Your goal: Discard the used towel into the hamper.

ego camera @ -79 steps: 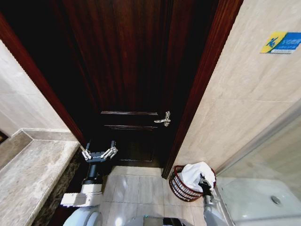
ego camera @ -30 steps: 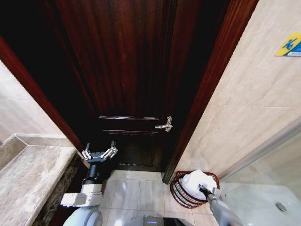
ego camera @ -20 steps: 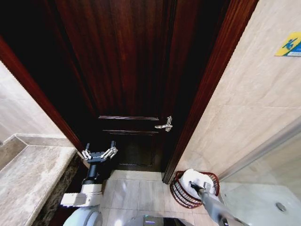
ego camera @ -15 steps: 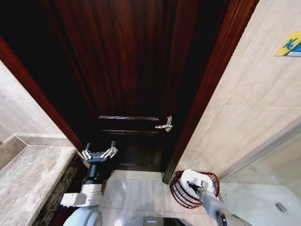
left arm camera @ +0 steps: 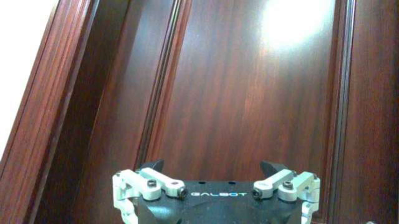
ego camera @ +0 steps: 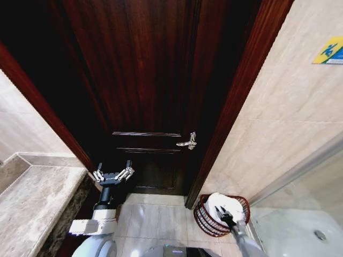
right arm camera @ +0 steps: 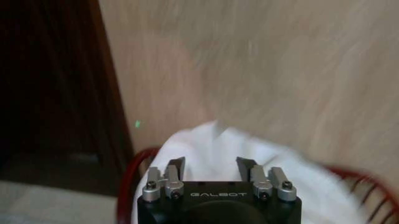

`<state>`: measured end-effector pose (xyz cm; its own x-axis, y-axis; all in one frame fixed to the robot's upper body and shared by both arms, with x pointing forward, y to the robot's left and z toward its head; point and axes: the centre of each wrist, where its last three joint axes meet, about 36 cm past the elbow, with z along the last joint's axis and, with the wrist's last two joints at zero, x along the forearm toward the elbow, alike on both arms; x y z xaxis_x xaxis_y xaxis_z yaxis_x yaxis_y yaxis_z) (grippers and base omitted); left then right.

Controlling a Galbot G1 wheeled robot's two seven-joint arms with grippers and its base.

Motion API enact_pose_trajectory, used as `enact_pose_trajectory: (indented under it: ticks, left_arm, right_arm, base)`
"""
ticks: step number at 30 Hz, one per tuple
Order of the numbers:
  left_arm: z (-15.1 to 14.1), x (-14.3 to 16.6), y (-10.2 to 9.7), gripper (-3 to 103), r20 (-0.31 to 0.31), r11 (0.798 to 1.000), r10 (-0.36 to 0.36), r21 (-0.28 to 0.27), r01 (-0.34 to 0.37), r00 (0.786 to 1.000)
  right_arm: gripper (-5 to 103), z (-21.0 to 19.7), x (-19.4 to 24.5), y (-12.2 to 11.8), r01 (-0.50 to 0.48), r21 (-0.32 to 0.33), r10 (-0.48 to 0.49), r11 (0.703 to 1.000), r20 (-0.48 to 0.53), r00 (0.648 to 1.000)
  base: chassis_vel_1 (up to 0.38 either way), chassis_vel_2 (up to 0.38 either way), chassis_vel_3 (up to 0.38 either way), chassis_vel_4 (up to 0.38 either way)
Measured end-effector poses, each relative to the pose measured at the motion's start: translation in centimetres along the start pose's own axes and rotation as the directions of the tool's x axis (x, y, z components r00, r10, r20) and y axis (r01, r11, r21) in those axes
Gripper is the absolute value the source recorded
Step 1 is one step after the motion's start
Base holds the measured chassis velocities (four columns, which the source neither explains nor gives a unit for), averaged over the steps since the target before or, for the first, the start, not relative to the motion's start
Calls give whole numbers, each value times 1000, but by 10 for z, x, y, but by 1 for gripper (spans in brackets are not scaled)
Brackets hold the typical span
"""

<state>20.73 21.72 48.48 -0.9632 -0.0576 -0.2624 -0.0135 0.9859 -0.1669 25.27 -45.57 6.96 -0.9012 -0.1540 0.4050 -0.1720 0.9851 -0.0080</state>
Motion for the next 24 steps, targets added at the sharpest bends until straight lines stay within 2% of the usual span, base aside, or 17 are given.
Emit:
enact_pose_trajectory:
  ticks: [1,3,4,5,7,8,9,11,12,13,16,17,18,19,21,22,24]
  left_arm:
    - [0,0,0,100,0,1000,0,0,0,1000]
    - [0,0,0,100,0,1000,0,0,0,1000]
    - [0,0,0,100,0,1000,0,0,0,1000]
    - [0,0,0,100,0,1000,0,0,0,1000]
    - [0,0,0,100,0,1000,0,0,0,1000]
    - [0,0,0,100,0,1000,0,0,0,1000]
    - [0,0,0,100,0,1000,0,0,0,1000]
    - [0,0,0,100,0,1000,0,0,0,1000]
    - [0,0,0,100,0,1000,0,0,0,1000]
    - [0,0,0,100,0,1000,0,0,0,1000]
    - [0,0,0,100,0,1000,0,0,0,1000]
    - [0,0,0,100,0,1000,0,0,0,1000]
    - [0,0,0,100,0,1000,0,0,0,1000]
    - [0,0,0,100,0,1000,0,0,0,1000]
    - [0,0,0,100,0,1000,0,0,0,1000]
    - [0,0,0,100,0,1000,0,0,0,1000]
    - [0,0,0,100,0,1000,0,0,0,1000]
  right_arm:
    - [54,0,0,0,0,0,0,1000,0,1000]
    - [65,-3,6,-15,-10,9,9,1000,74,997]
    - [65,-3,6,-15,-10,9,9,1000,74,997]
    - [71,-6,4,-19,-25,6,24,1000,93,995]
    - [82,-13,-12,-17,-60,-27,63,998,116,991]
    - [82,-13,-12,-17,-60,-27,63,998,116,991]
    - [87,-16,-20,-11,-64,-49,69,997,114,991]
    - [97,-18,-41,8,-83,-108,91,991,64,994]
    - [97,-18,-41,8,-83,-108,91,991,64,994]
    - [99,-19,-48,15,-105,-138,110,985,34,993]
    - [100,-18,-64,35,-212,-223,191,952,-113,975]
    - [100,-17,-66,36,-244,-239,207,940,-171,963]
    - [100,-17,-66,36,-244,-239,207,940,-171,963]
    - [100,-16,-66,35,-266,-251,214,931,-215,953]
    - [100,-16,-64,22,-328,-286,226,900,-339,913]
    - [100,-16,-64,22,-328,-286,226,900,-339,913]
    - [100,-17,-64,16,-361,-315,223,878,-398,890]
  base:
    - [0,0,0,0]
    - [0,0,0,0]
    - [0,0,0,0]
    - [0,0,0,0]
    - [0,0,0,0]
    - [0,0,0,0]
    - [0,0,0,0]
    - [0,0,0,0]
    - [0,0,0,0]
    - [0,0,0,0]
    - [0,0,0,0]
    - [0,0,0,0]
    - [0,0,0,0]
    - [0,0,0,0]
    - [0,0,0,0]
    - [0,0,0,0]
    - [0,0,0,0]
